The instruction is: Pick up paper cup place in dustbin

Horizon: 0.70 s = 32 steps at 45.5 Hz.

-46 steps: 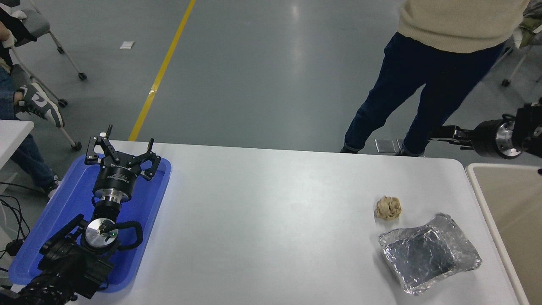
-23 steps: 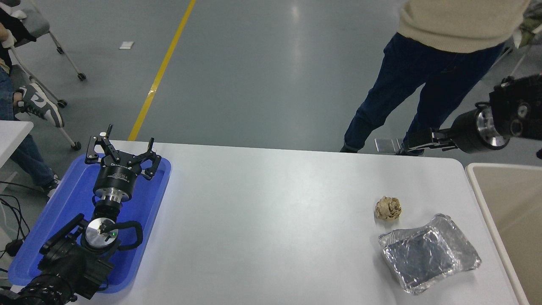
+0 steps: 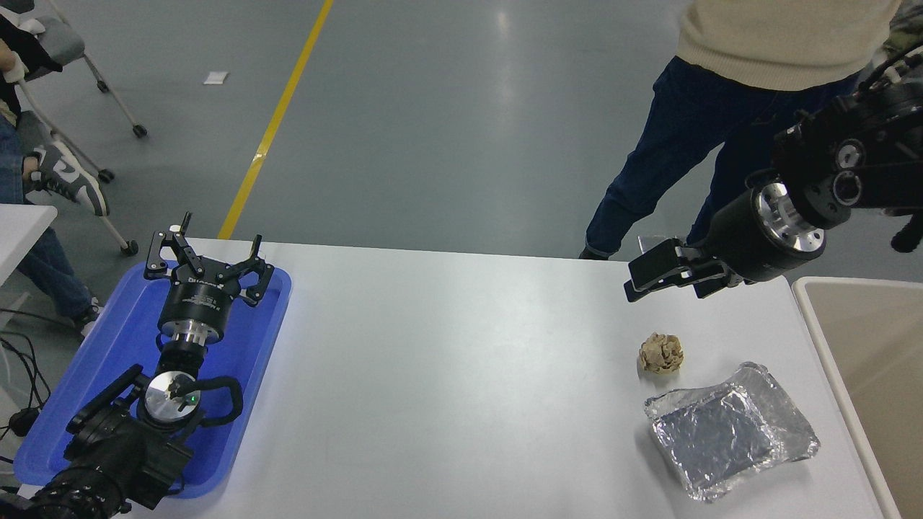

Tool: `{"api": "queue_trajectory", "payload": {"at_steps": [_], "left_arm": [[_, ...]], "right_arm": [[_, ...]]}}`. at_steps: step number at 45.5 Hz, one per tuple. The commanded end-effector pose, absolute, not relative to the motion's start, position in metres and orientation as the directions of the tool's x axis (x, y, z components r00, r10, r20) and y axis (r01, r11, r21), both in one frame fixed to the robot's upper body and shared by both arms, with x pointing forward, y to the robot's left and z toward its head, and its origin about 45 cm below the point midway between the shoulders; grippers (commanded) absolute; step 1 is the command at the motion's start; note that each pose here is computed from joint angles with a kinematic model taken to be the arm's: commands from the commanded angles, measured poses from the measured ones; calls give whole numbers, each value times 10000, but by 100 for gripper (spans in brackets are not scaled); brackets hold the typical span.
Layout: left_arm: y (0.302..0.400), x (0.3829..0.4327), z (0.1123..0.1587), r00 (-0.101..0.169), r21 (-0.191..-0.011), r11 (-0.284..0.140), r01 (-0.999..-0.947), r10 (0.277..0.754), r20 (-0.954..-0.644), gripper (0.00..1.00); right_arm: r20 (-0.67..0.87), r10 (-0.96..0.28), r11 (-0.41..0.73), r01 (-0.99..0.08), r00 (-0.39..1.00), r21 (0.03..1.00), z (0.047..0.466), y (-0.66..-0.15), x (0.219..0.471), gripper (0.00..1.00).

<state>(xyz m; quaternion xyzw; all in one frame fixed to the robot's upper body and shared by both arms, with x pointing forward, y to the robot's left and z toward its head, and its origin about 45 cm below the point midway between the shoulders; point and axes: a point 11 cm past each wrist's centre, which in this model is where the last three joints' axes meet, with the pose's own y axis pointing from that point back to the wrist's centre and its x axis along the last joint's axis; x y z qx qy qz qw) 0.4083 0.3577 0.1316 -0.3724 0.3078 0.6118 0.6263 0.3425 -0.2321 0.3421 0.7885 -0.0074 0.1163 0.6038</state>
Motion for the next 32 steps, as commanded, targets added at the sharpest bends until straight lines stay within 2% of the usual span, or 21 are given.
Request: {"api": "queue_trajectory", "payload": {"at_steps": [1,10,17,28,32], "left_arm": [[3581,4079,1311,605,-894,-279,-9956,5368,-8415,100],[3581,4079,1311,605,-894,-279,-9956,5368,-8415,100],[3585,4079,1314,604,-908,-304,-9954,5362,-8419,100],[3583,4079,1313,604,-900,-291,-9955,5362,-8419,100],[3585,4079,1314,604,-908,-304,-9954,5362,-8419,100]], "right_arm": [[879,1039,-2765,-561,9907,9594,3573,-2064,3266,100],[769,829,-2455,-544,9936,9679,3507,-1786,3255,100],[738,1216,-1702,-524,9898,9840,3439,-1736,3243,100],[712,1394,-265,-681,9877,9973,3487,-2155,3283,100],[808,1068,-410,-768,9910,9962,3527,-2287,3295,100]]}}
